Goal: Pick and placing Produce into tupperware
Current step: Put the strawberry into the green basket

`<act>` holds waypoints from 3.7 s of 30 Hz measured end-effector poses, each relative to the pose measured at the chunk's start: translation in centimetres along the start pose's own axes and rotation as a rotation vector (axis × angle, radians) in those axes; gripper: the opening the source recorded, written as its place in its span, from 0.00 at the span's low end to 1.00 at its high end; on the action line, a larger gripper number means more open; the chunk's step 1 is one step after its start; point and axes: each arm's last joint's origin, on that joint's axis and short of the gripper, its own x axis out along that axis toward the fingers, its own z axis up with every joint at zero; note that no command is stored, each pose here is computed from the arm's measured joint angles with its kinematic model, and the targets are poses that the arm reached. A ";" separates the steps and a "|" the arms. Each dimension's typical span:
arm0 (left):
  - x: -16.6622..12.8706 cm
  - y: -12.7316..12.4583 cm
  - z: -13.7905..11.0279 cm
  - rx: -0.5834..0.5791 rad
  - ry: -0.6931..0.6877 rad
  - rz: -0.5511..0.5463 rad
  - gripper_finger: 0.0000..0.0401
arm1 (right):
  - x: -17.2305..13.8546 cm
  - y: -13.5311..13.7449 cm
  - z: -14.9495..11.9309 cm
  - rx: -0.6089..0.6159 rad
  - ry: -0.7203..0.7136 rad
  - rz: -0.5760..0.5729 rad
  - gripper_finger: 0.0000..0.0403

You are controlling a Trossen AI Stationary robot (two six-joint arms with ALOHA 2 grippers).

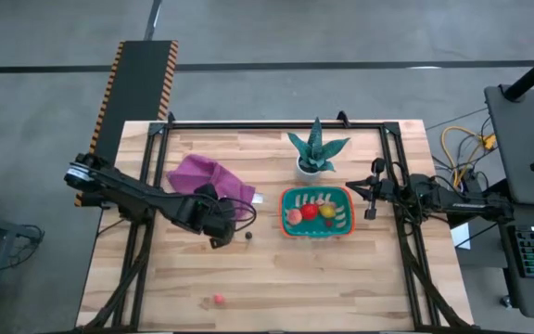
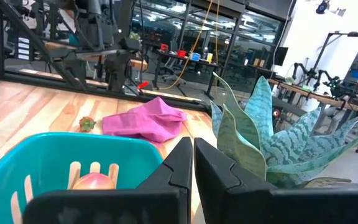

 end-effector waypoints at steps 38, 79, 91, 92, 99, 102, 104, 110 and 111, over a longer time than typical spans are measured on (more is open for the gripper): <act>1.1 -0.3 -1.2 0.035 0.099 -0.050 0.84 | 1.0 1.0 -1.6 0.231 0.191 0.183 0.02; 4.7 -0.4 -2.4 0.079 0.017 -0.120 0.98 | 1.1 0.9 -1.2 0.174 0.142 0.181 0.02; 5.7 -0.8 -2.9 0.100 -0.008 -0.154 0.98 | 1.1 0.9 -1.2 0.173 0.142 0.182 0.02; 5.9 -0.9 -3.0 0.103 -0.006 -0.155 0.98 | 1.1 0.9 -1.2 0.173 0.142 0.181 0.02; 7.5 -1.5 -3.4 0.124 0.037 -0.133 0.98 | 1.1 0.9 -1.2 0.171 0.144 0.182 0.02; 8.2 -1.9 -3.4 0.130 0.062 -0.139 0.98 | 1.1 0.9 -1.2 0.171 0.144 0.182 0.02; 8.5 -2.1 -3.4 0.133 0.076 -0.144 0.98 | 1.1 0.9 -1.2 0.171 0.143 0.182 0.02; 8.5 -2.1 -3.4 0.131 0.081 -0.152 0.95 | 1.1 0.9 -1.2 0.171 0.144 0.182 0.02; 8.5 -2.1 -3.4 0.129 0.079 -0.157 0.93 | 1.1 0.9 -1.2 0.171 0.144 0.181 0.02</act>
